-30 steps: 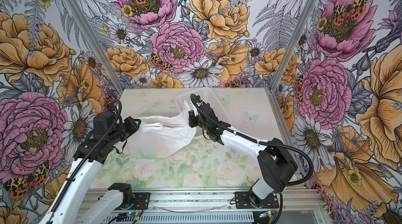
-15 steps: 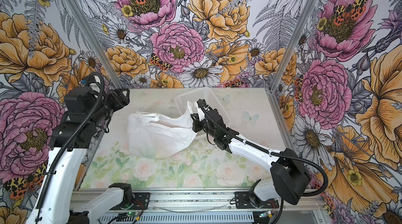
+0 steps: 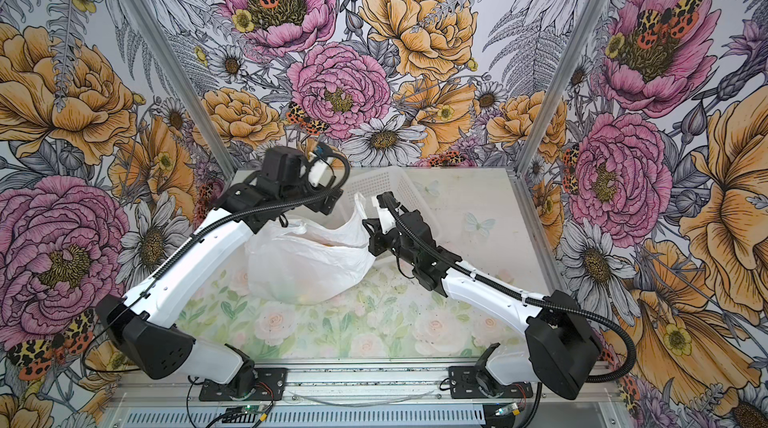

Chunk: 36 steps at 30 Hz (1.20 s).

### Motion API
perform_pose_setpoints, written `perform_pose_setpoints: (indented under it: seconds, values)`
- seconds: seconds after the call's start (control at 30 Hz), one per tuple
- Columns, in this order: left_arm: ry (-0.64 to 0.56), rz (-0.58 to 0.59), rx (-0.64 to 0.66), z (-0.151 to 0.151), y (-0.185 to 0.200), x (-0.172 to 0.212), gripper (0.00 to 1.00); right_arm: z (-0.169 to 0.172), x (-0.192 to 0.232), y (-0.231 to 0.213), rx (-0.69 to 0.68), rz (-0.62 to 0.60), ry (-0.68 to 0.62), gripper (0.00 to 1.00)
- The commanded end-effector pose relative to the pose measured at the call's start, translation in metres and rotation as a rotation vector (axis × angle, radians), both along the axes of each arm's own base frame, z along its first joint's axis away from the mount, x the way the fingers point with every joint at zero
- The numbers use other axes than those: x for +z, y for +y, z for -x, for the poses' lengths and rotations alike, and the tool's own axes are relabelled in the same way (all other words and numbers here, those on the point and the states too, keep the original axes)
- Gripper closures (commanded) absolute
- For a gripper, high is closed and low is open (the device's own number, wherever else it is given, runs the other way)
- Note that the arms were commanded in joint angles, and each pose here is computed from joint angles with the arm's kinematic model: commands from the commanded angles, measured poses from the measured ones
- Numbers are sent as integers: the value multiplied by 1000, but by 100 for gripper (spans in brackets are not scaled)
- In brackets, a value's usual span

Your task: Untie the knot of the plastic bag and take out the fruit

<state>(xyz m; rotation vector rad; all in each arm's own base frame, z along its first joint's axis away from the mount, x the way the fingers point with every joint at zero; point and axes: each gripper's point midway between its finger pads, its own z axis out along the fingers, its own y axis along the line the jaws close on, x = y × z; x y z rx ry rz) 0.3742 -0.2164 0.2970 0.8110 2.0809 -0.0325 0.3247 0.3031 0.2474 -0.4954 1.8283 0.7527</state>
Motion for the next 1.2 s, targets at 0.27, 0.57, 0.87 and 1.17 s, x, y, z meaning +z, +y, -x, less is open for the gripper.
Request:
perform_pose_setpoints:
  seconds: [0.27,0.57,0.87,1.17]
  values:
    - [-43,-380,-48,24,25,-37,3,-13,6,-16,-59,-43,1,100]
    - [-48,-452,49,25,55,-35,3,-17,5,-29,-93,-43,-2,100]
    - [-17,-445,33,43,57,-32,3,-21,5,-36,-113,-57,7,100]
    - [56,-489,26,52,58,-45,5,-22,5,-41,-123,-73,19,100]
